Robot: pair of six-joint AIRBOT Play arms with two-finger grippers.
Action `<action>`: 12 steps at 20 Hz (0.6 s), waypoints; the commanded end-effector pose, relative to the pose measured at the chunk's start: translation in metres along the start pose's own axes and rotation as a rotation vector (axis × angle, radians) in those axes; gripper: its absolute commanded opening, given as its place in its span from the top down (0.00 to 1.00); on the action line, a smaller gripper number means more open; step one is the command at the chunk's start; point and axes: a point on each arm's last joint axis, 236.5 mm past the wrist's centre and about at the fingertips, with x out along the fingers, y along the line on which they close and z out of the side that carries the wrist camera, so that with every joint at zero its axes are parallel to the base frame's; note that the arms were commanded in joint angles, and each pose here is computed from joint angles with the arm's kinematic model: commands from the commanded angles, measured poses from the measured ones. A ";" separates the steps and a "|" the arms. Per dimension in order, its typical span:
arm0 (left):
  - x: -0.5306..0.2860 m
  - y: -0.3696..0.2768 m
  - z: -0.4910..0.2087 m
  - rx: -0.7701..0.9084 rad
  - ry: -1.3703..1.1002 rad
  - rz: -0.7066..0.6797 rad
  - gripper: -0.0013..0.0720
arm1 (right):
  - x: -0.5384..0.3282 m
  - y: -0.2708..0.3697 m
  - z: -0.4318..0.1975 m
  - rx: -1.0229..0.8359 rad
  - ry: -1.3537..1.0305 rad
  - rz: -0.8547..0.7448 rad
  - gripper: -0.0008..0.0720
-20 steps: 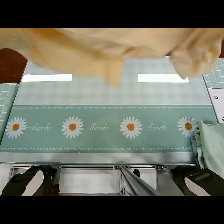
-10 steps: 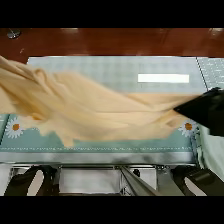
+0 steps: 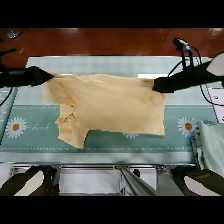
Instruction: Fold the shirts.
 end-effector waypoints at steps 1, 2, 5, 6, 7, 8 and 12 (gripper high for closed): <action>0.075 0.039 0.022 -0.042 -0.011 0.046 0.96 | 0.049 -0.042 0.050 0.139 -0.019 -0.002 0.94; 0.090 0.043 0.031 -0.039 -0.019 0.050 0.96 | 0.056 -0.043 0.068 0.180 -0.034 0.039 0.94; 0.121 0.045 0.043 -0.093 0.005 0.035 0.96 | 0.069 -0.044 0.114 0.270 -0.092 0.146 0.94; 0.125 0.045 0.046 -0.113 0.015 0.029 0.95 | 0.072 -0.046 0.123 0.289 -0.102 0.167 0.94; 0.126 0.044 0.048 -0.115 0.021 0.023 0.78 | 0.072 -0.047 0.129 0.303 -0.107 0.184 0.88; 0.124 0.044 0.050 -0.107 0.028 0.021 0.32 | 0.071 -0.050 0.134 0.325 -0.115 0.196 0.55; 0.070 0.095 0.041 -0.056 0.178 0.169 0.02 | 0.033 -0.088 0.120 0.301 -0.044 0.157 0.13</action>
